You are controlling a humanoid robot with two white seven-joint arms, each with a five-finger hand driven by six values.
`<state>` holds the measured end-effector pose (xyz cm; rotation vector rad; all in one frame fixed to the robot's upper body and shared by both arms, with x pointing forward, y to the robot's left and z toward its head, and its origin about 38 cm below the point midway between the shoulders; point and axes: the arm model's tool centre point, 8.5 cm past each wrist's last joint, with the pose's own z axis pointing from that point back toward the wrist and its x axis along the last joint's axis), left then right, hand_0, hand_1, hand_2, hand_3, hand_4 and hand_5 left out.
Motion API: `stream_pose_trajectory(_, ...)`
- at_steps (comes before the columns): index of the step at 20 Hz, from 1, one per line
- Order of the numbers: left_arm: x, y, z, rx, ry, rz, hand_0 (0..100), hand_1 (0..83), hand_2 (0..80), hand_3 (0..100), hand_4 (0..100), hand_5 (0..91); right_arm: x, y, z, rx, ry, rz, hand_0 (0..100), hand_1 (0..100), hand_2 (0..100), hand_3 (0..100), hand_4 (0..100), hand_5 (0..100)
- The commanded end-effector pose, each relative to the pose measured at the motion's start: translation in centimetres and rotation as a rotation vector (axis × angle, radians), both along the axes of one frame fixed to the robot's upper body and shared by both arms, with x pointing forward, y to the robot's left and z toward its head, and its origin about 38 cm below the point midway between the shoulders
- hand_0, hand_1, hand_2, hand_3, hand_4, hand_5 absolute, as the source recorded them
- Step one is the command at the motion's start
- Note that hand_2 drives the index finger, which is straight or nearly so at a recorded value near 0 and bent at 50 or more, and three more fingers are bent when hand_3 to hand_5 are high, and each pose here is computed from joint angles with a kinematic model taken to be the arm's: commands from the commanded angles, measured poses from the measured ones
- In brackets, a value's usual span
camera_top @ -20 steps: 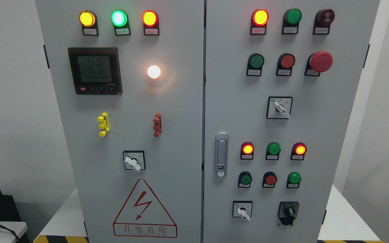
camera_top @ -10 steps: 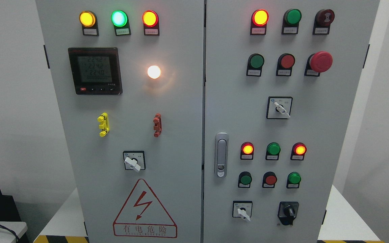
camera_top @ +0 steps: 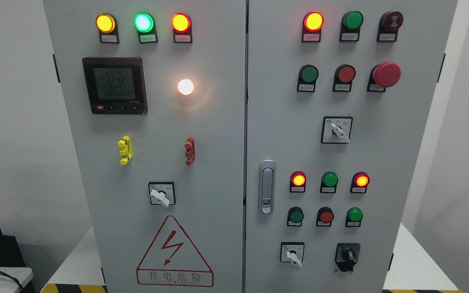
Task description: Turn on light switch 1
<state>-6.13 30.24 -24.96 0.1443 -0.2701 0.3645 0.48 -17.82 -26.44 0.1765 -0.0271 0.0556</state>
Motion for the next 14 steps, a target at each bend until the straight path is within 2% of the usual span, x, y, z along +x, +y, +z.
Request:
stream_pose_trajectory(1,-2.2,-0.7,-0.3,-0.023,0.220,-0.211,31,9.8,0.0,0,0,0.0,0.0,0.0,0.0,0.002,0.001,-0.017,12,39,0,0,0,0)
stream_pose_trajectory(3,-0.9,-1.2,-0.6,-0.018,0.237,-0.228,31,10.0,0.0,0,0,0.0,0.0,0.0,0.0,0.001,0.001,-0.018,12,39,0,0,0,0)
stream_pose_trajectory(7,2.1,-2.2,-1.0,0.040,0.253,-0.250,32,9.5,0.0,0,0,0.0,0.0,0.0,0.0,0.003,0.001,-0.018,12,39,0,0,0,0)
stream_pose_trajectory(14,3.8,-4.1,-1.3,0.011,0.252,-0.251,33,8.7,0.0,0,0,0.0,0.1,0.0,0.0,0.001,0.000,-0.018,12,39,0,0,0,0)
